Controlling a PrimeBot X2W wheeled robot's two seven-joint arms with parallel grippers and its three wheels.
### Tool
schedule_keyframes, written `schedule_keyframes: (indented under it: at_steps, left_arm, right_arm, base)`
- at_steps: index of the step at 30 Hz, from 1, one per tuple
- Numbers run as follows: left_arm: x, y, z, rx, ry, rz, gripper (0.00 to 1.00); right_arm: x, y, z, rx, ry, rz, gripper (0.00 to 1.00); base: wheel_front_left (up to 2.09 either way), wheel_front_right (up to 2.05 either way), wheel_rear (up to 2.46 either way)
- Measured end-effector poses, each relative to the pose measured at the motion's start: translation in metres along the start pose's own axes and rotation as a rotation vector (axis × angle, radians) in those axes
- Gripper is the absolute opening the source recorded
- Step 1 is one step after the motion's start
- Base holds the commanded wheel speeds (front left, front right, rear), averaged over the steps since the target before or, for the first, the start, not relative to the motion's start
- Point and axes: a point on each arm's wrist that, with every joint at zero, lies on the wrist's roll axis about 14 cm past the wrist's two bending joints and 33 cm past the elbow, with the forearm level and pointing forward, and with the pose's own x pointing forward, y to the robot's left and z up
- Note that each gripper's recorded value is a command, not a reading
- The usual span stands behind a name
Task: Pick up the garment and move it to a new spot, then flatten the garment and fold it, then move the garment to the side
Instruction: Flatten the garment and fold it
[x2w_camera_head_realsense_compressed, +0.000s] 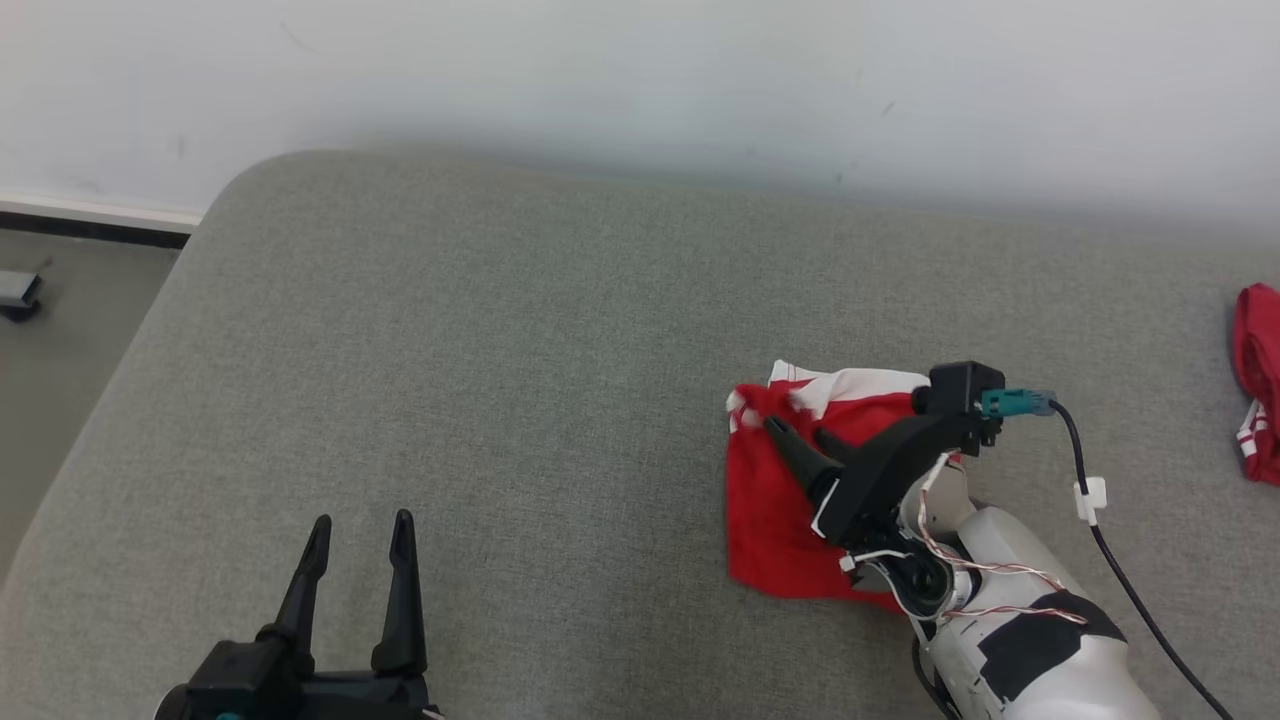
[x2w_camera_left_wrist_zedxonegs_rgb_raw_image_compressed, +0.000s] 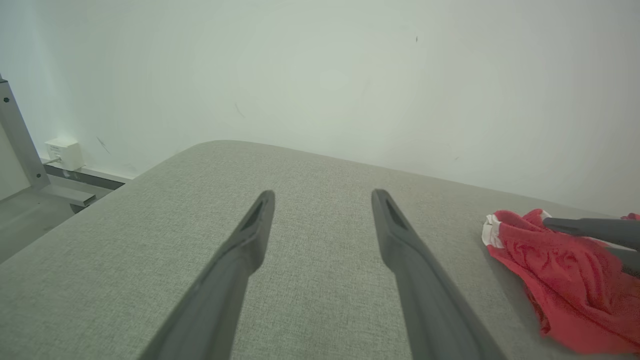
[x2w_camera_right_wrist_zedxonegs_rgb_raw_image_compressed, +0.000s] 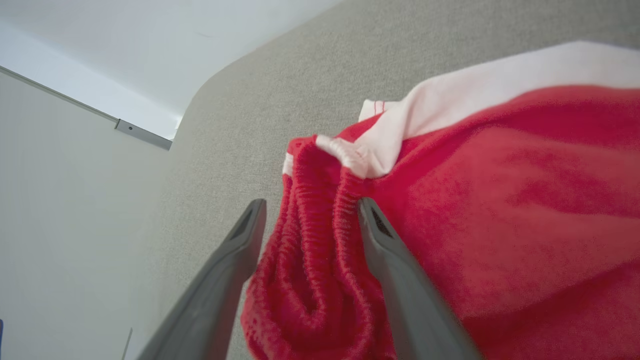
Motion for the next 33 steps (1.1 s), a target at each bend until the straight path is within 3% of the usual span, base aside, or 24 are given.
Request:
schedule_keyframes:
  at_steps: [4, 15, 33]
  left_arm:
    - [-0.001, -0.001, 0.003, 0.004, -0.008, -0.005, 1.0]
    - [-0.001, -0.01, 0.005, 0.02, -0.02, -0.045, 1.0]
    - [0.011, -0.035, 0.01, 0.05, -0.041, -0.132, 1.0]
  right_arm:
    - [-0.009, 0.011, 0.021, -0.108, -0.093, 0.024, 1.0]
    - [-0.085, -0.022, 0.08, -0.243, -0.433, -0.033, 1.0]
    - [-0.191, -0.058, 0.075, -0.262, -0.728, -0.188, 1.0]
  base:
    - [0.0, 0.0, 0.0]
    - [0.0, 0.0, 0.0]
    - [0.0, 0.0, 0.0]
